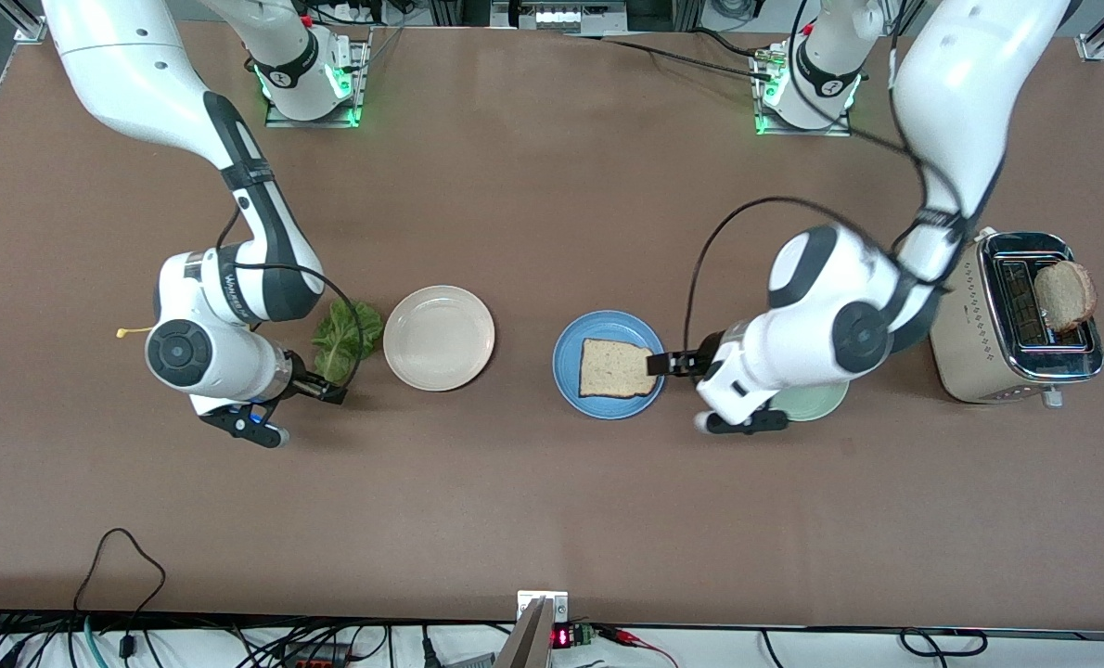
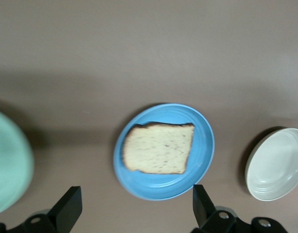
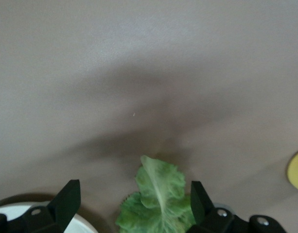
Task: Make sandwich in blue plate with both arms
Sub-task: 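Grasp the lettuce leaf with the right gripper while the left gripper withdraws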
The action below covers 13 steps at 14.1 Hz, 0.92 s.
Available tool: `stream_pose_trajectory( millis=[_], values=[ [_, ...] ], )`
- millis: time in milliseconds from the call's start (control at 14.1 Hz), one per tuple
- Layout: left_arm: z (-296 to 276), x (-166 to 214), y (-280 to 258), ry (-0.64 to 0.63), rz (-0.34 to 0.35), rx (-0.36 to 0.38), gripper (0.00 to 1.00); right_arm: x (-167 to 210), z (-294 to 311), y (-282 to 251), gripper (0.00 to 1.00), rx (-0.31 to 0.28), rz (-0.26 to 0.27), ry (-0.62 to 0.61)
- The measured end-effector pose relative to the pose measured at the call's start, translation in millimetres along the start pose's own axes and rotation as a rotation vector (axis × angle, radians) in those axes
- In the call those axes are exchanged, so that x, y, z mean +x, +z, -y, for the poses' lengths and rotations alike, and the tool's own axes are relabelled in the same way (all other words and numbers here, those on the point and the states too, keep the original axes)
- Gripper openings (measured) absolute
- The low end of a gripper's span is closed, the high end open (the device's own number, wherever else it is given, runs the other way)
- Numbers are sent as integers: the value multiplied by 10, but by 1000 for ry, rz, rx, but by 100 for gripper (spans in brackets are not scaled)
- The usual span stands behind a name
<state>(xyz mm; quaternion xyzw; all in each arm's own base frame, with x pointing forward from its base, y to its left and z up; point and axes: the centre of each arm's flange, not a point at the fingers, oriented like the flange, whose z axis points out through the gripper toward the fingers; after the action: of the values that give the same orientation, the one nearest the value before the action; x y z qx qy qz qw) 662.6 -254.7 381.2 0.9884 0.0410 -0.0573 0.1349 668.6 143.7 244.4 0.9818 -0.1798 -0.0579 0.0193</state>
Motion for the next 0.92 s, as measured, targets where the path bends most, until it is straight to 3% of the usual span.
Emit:
stream_pose_trajectory(
  millis=[212,637,779,920],
  values=[
    [182,-90,-723,26,-118,154,100,-59,-50,351,100,-5,-5,-2],
    [845,5,-1460,-41,-226,200,100,-125,-151,638,100,-58,13,-23],
    [1257,-34,-1852,-36,-230,179,100,-140,-168,670,94,-63,19,-24],
    [1766,-158,-2233,-38,-215,203,100,-153,-175,691,75,-66,23,-34]
  ],
)
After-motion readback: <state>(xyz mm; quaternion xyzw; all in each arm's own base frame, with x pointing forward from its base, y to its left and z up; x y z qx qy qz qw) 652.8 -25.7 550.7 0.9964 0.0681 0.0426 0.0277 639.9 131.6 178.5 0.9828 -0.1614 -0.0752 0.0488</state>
